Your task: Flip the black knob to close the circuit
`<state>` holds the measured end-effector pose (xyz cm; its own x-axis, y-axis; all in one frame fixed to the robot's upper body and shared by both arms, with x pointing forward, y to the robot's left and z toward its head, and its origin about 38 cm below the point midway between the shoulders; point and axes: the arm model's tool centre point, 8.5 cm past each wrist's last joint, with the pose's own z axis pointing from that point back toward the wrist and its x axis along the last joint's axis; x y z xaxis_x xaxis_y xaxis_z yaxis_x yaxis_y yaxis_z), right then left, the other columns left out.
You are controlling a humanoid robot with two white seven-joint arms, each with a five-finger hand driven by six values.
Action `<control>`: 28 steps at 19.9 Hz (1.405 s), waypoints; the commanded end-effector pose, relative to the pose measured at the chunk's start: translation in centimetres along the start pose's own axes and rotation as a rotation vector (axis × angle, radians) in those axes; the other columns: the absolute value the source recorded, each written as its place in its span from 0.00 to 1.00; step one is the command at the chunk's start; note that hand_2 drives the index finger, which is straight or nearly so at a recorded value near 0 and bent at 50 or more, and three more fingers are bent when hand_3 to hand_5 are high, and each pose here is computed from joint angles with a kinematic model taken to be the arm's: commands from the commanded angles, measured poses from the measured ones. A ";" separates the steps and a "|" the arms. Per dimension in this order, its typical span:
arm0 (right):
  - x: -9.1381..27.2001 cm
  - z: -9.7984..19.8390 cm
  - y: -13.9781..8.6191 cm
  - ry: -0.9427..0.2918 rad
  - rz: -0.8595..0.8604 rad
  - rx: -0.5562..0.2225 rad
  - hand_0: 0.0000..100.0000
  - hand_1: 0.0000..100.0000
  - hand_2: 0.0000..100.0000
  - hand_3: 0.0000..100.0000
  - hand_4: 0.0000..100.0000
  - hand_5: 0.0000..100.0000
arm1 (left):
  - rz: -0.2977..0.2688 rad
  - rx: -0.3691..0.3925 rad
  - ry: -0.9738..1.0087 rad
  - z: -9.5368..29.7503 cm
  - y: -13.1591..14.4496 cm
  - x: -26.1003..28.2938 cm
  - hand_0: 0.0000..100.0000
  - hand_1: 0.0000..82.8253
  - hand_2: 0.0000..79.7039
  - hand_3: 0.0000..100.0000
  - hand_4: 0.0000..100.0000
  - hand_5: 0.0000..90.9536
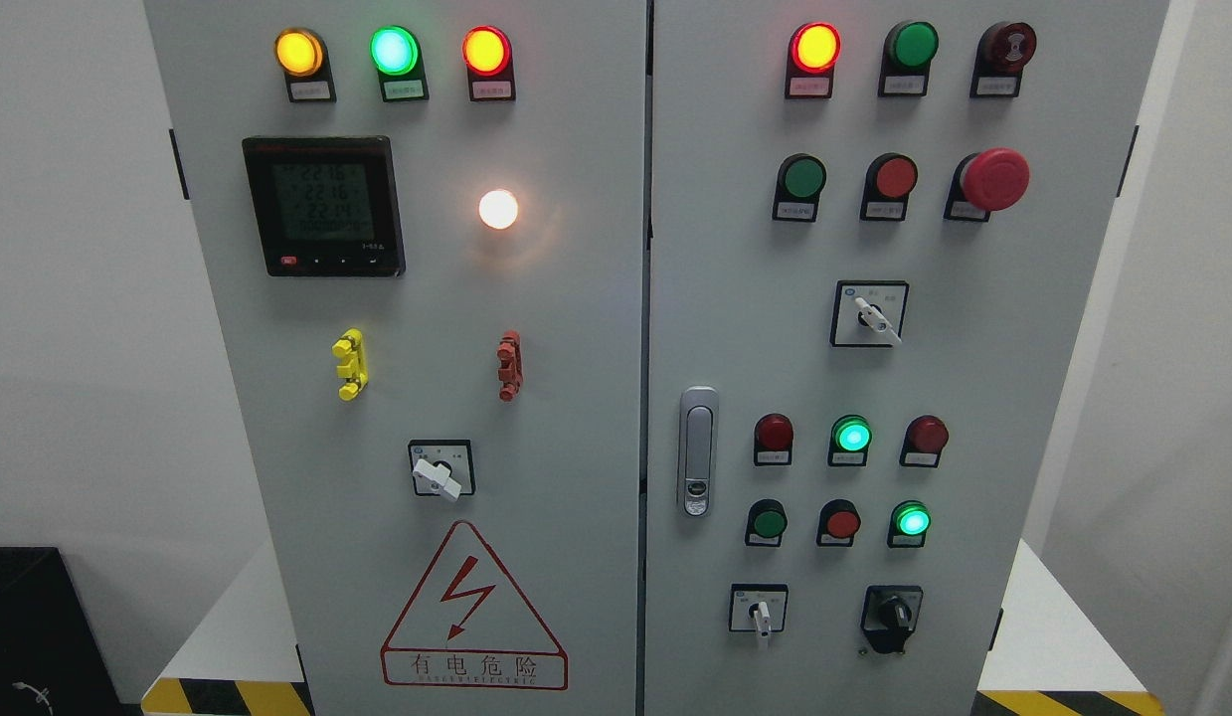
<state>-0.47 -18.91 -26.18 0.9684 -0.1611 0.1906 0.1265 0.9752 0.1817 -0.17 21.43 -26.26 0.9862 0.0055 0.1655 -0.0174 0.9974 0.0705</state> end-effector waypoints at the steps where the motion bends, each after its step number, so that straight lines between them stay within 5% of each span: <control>1: 0.6 -0.1 0.2 -0.035 0.040 0.008 0.12 0.19 0.00 0.00 0.00 0.00 | -0.042 -0.008 0.018 0.2 -0.1 -0.7 0.00 0.00 0.00 0.00 0.00 0.00; 6: 4.1 -0.7 1.2 -0.130 0.146 -0.013 0.11 0.19 0.00 0.07 0.00 0.00 | -0.042 -0.008 0.020 0.2 -0.1 -0.7 0.00 0.00 0.00 0.00 0.00 0.00; 12: 10.1 -0.9 2.2 -0.310 0.203 -0.077 0.07 0.22 0.11 0.27 0.21 0.01 | -0.042 -0.008 0.020 0.2 -0.1 -0.7 0.00 0.00 0.00 0.00 0.00 0.00; 19: 16.9 0.4 3.4 -0.523 0.253 -0.127 0.07 0.24 0.19 0.42 0.34 0.17 | -0.042 -0.008 0.020 0.2 -0.1 -0.7 0.00 0.00 0.00 0.00 0.00 0.00; 28: 27.2 5.6 3.7 -0.866 0.401 -0.243 0.07 0.42 0.43 0.64 0.54 0.45 | -0.042 -0.008 0.018 0.2 -0.1 -0.7 0.00 0.00 0.00 0.00 0.00 0.00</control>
<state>16.75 -19.80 -21.63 0.7245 0.1233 0.6782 -0.0372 0.9894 -0.1401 -0.17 21.43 -26.26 0.9862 0.0055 0.1654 -0.0174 0.9974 0.0705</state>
